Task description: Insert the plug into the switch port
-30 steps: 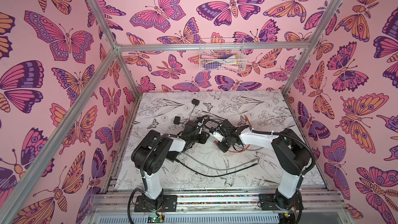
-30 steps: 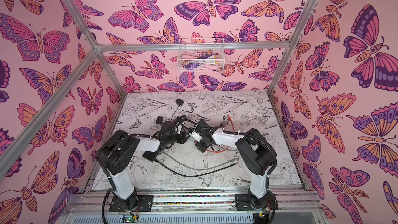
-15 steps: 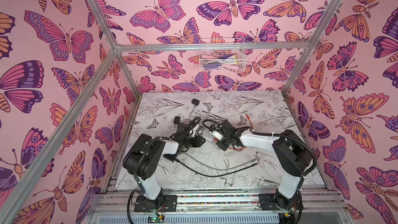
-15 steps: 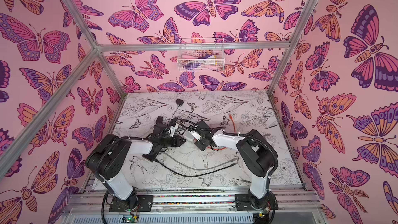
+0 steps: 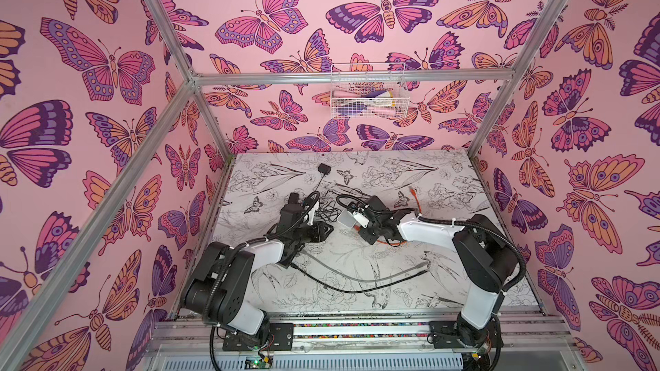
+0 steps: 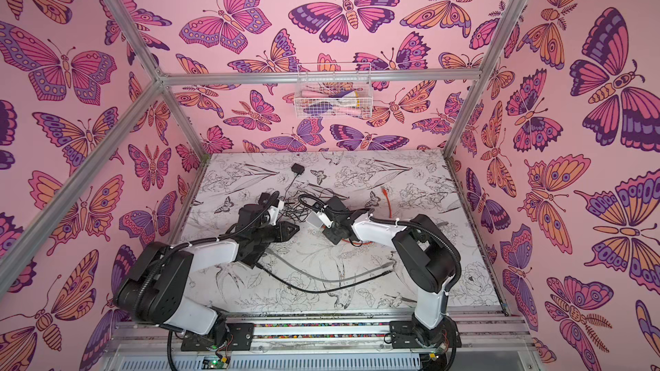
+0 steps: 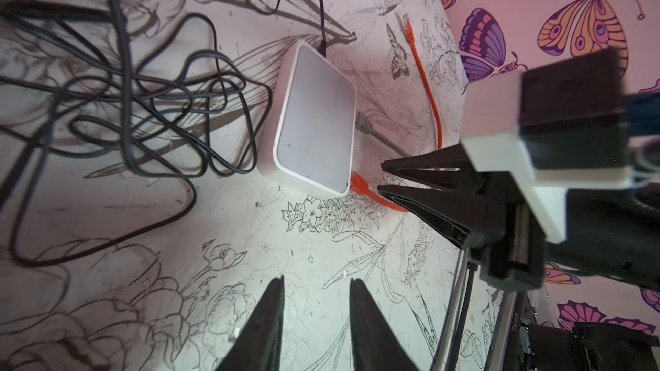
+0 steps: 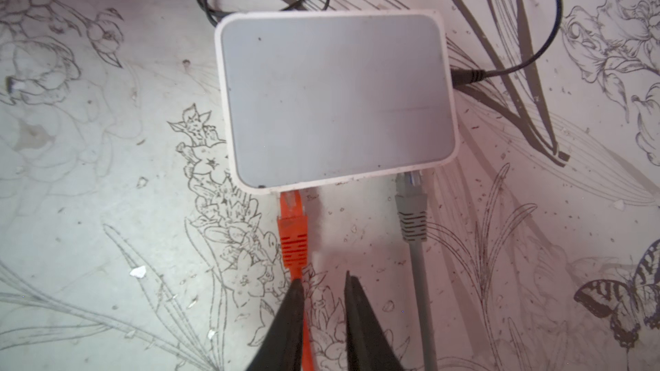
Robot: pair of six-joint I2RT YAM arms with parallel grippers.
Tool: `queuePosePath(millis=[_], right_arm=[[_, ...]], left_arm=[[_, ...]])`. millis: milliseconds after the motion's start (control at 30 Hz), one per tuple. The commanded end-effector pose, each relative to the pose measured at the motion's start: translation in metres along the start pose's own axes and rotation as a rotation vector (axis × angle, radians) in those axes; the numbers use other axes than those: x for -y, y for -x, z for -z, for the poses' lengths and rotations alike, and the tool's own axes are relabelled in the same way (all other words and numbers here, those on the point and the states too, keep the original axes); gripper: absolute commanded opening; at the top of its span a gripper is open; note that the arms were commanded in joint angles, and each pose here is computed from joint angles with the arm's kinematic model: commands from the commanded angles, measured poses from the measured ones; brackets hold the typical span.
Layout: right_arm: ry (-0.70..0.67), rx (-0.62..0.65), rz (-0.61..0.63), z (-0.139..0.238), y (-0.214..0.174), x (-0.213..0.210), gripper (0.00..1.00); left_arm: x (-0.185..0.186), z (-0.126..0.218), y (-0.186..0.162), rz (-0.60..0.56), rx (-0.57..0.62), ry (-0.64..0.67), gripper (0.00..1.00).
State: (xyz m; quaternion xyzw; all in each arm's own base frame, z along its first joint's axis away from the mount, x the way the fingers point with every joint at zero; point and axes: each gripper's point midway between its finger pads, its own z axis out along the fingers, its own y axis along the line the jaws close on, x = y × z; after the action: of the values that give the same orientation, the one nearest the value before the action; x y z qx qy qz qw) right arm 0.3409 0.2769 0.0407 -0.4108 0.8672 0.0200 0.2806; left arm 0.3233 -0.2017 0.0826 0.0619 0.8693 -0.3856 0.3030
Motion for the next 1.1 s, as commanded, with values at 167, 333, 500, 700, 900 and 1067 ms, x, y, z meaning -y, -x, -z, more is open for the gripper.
queuePosePath(millis=[167,333,500,700,900,1067], right_arm=[[0.102,0.0,0.007,0.005,0.003,-0.015,0.34],[0.068,-0.1,0.022,-0.006,-0.016,-0.01,0.34],[-0.002,-0.132,-0.001,-0.011,-0.018,0.005,0.34],[-0.124,-0.212,-0.005,-0.015,-0.011,0.033,0.34],[-0.201,-0.224,-0.049,-0.01,0.001,0.059,0.33],[-0.157,-0.101,-0.006,0.024,0.027,0.035,0.35]], left_arm=[[-0.013,0.032,-0.003,0.018,0.048,0.08,0.34],[-0.011,0.053,0.003,0.007,0.115,0.117,0.34],[-0.006,0.064,0.01,0.007,0.167,0.125,0.33],[-0.003,0.07,0.014,0.01,0.199,0.123,0.31],[0.003,0.08,0.019,0.016,0.249,0.118,0.31],[0.014,0.092,0.028,-0.008,0.298,0.103,0.3]])
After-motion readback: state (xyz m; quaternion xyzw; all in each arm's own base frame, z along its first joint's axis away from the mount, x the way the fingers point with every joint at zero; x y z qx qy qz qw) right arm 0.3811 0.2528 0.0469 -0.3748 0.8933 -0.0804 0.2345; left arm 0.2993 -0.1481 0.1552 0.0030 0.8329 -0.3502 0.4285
